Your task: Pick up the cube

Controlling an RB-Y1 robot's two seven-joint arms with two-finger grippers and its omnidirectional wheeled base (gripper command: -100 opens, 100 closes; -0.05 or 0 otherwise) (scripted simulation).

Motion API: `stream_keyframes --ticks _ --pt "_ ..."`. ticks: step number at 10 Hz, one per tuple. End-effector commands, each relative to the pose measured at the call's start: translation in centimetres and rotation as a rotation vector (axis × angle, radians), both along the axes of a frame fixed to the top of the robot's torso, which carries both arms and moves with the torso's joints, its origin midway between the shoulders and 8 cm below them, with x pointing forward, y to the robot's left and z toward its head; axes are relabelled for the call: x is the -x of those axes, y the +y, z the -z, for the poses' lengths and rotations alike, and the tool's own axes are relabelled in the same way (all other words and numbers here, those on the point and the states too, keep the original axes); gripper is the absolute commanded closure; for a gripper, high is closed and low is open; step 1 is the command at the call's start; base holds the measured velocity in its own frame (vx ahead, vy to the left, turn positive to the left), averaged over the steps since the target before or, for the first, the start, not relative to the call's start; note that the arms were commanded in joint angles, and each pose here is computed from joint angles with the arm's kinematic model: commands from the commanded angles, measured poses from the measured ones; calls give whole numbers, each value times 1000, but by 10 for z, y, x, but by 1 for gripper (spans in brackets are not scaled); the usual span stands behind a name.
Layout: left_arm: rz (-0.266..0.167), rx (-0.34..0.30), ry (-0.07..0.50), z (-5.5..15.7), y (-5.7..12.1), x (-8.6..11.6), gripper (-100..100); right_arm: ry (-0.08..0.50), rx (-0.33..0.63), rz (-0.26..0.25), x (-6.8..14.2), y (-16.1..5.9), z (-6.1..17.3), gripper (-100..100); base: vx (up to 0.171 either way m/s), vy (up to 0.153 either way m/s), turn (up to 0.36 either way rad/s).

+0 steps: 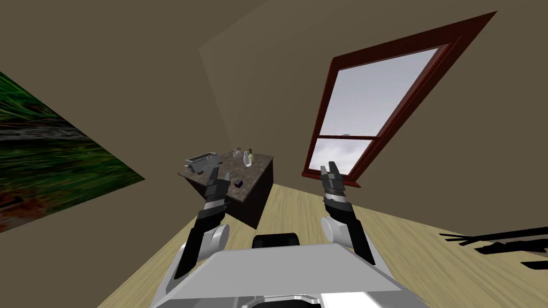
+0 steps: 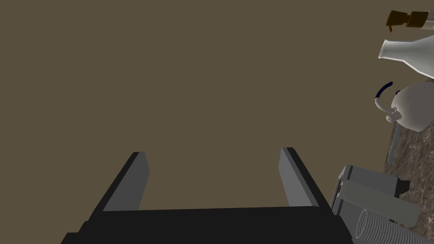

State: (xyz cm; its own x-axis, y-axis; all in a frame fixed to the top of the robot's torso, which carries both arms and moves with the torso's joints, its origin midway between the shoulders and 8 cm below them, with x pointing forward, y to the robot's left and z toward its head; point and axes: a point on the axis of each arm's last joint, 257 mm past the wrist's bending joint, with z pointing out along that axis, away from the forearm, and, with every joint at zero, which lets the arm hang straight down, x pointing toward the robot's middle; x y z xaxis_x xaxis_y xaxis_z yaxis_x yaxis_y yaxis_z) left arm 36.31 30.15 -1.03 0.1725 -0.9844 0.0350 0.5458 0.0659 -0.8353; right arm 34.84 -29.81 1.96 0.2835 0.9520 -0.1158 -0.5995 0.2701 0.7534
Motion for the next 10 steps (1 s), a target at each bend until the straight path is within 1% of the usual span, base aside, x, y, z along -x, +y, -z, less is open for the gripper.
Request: stream_keyframes --ticks 1,3,5,7,8,9,10 --pt "16 -35 28 6 -4 -10 -100 0 0 0 0 0 0 0 -13 32 74" --pt "29 -73 69 14 -6 -24 -100 0 0 0 0 0 0 0 -15 58 88" --pt "33 -116 128 29 -5 -43 -100 0 0 0 0 0 0 0 -14 72 64" --pt "27 -161 192 45 0 -66 -100 0 0 0 0 0 0 0 -11 70 53" --pt "25 -158 208 49 1 -68 -100 0 0 0 0 0 0 0 -12 40 15" --pt "16 -180 250 60 6 -81 -100 0 0 0 0 0 0 0 -17 40 31" --pt "5 -204 276 63 10 -92 -100 0 0 0 0 0 0 0 -21 55 33"
